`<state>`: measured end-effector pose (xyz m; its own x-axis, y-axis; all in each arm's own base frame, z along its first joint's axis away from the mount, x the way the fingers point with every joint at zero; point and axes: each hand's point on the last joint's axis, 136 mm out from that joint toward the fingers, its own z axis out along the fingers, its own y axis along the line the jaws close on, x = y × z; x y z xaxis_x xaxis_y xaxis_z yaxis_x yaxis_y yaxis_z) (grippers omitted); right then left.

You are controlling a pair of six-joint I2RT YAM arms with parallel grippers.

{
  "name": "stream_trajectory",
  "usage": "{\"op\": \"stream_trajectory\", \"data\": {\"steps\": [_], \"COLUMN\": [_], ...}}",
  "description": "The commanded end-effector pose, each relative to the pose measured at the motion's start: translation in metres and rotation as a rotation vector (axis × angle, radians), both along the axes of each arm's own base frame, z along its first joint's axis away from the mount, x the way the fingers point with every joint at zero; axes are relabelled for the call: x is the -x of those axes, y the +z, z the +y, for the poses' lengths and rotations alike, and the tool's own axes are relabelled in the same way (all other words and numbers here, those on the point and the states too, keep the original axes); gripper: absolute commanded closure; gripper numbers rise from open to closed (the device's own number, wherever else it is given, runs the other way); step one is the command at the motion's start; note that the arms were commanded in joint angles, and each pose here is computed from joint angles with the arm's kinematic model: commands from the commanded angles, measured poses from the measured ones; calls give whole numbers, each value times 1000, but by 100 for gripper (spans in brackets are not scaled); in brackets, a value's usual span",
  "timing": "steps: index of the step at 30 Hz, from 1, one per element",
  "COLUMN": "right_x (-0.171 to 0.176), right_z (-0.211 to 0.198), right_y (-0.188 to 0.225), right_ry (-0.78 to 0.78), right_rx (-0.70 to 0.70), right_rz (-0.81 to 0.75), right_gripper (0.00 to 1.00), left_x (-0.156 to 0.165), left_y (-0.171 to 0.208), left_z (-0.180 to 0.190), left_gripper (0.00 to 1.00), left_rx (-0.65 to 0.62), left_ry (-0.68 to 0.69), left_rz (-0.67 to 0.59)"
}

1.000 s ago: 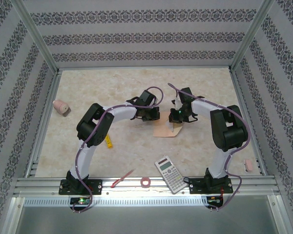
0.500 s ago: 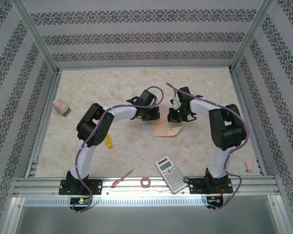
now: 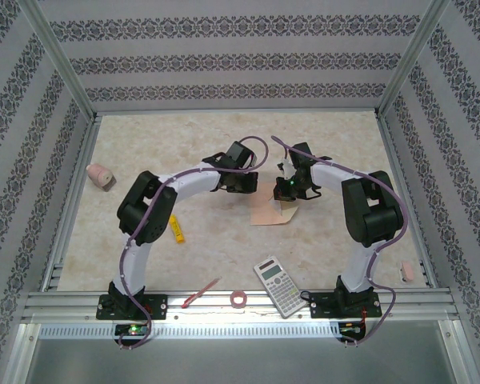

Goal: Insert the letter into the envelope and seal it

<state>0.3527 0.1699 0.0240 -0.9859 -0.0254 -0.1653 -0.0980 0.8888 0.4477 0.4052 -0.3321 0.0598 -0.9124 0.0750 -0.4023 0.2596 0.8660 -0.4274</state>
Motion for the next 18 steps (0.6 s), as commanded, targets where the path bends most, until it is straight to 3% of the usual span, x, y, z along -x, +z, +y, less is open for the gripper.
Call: {"op": "stream_trajectory", "data": {"steps": [1,10,18], "right_x": [2,5,6], "right_z": [-1,0,-1], "right_y": [1,2,3], "right_ry": [-9,-11,-15], "right_rx": [-16,-26,-59], "right_rz": [6,8,16], "right_gripper": [100,100,100], "left_x": [3,6,0], "left_y": [14,-29,-37], "left_z": [17,25,29], "left_gripper": [99,100,100], "left_rx": [-59,-117,-171], "left_ry": [-9,13,15], "left_rz": [-30,35,35]}}
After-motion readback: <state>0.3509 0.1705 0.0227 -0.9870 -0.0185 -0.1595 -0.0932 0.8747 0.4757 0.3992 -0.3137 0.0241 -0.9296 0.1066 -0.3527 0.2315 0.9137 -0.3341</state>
